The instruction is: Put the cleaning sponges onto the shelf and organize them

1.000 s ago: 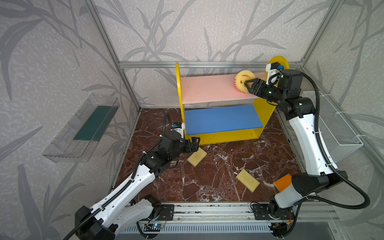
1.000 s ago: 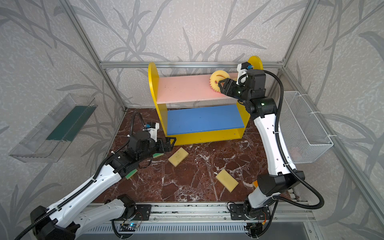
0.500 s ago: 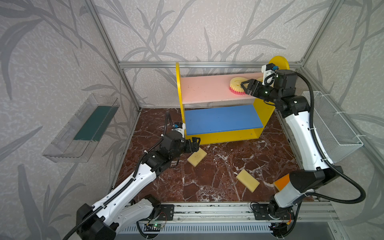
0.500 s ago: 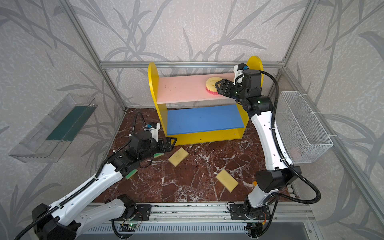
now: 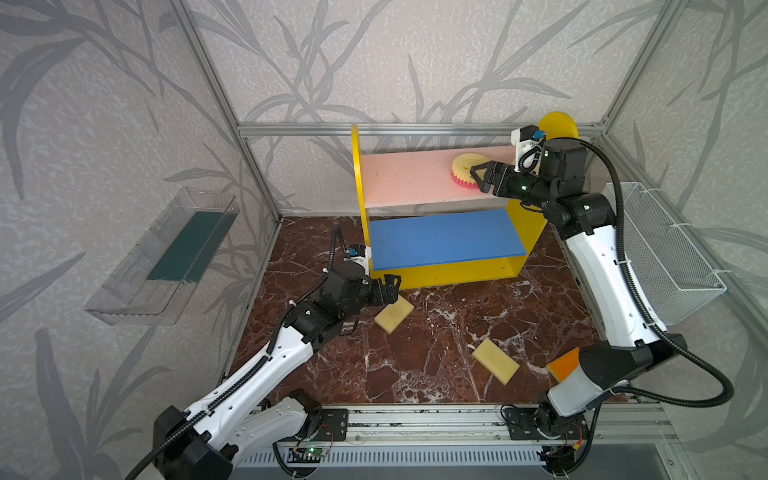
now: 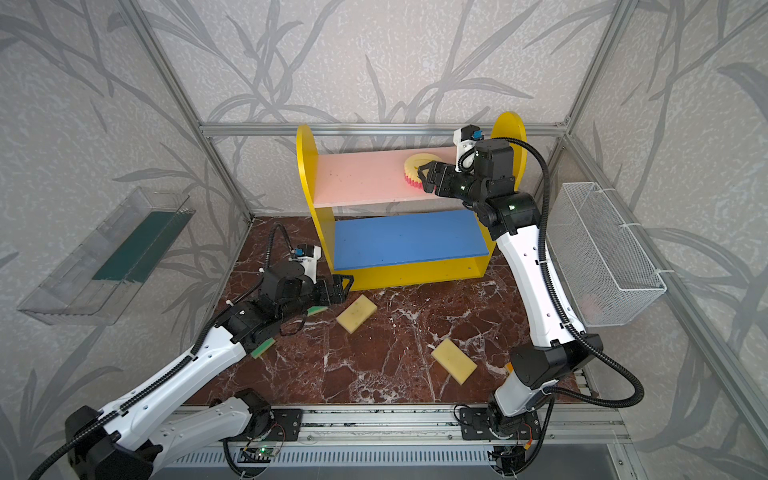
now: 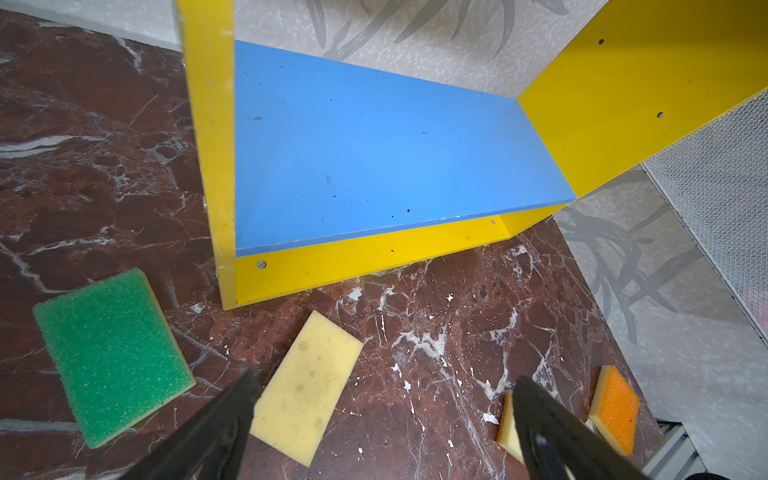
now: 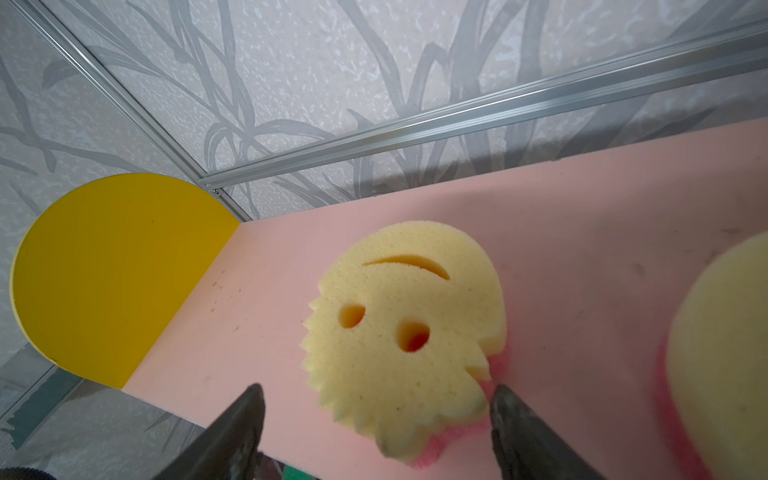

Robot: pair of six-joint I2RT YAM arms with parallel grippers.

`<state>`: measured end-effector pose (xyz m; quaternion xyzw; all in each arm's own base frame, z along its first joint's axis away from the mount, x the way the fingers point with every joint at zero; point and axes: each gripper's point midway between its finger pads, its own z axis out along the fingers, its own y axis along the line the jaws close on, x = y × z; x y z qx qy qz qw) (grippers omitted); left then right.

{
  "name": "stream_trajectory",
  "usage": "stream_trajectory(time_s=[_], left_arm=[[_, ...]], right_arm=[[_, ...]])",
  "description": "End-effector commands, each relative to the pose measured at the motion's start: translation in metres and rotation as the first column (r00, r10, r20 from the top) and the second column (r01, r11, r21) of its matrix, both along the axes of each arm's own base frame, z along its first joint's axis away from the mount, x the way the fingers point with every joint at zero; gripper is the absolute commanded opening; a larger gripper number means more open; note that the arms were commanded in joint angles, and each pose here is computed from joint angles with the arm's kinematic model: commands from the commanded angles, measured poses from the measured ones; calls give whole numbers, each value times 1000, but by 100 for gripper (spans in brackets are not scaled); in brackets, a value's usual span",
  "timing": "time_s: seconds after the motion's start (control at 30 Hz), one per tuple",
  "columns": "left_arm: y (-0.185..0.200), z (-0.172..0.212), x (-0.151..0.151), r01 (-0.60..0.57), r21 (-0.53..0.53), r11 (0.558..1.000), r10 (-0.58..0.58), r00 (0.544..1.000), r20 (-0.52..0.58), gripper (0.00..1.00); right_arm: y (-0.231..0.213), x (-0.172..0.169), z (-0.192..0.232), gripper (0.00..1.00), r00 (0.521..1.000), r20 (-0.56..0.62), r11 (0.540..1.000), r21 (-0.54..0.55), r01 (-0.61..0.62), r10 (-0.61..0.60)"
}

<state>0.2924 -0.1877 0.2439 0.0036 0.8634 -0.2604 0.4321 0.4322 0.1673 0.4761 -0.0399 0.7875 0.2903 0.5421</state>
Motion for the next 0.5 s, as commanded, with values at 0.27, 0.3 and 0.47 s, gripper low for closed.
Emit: stream_trajectory(time_s=[0.27,0.3,0.47], left_arm=[[3,9,-2,-7,-25,1000,7,1000,24,97],[3,9,-2,-7,-26,1000,8,1000,24,97],[6,5,-4,-18,-20,1000,19,1000,22,97]], right_arm=[[35,-30,41,88,980,161,973,-217,-83,119],[40,-25,39,88,979,153,967,-236,-93,131],[66,-8,24,89,976,137,922,-373,-105,167]])
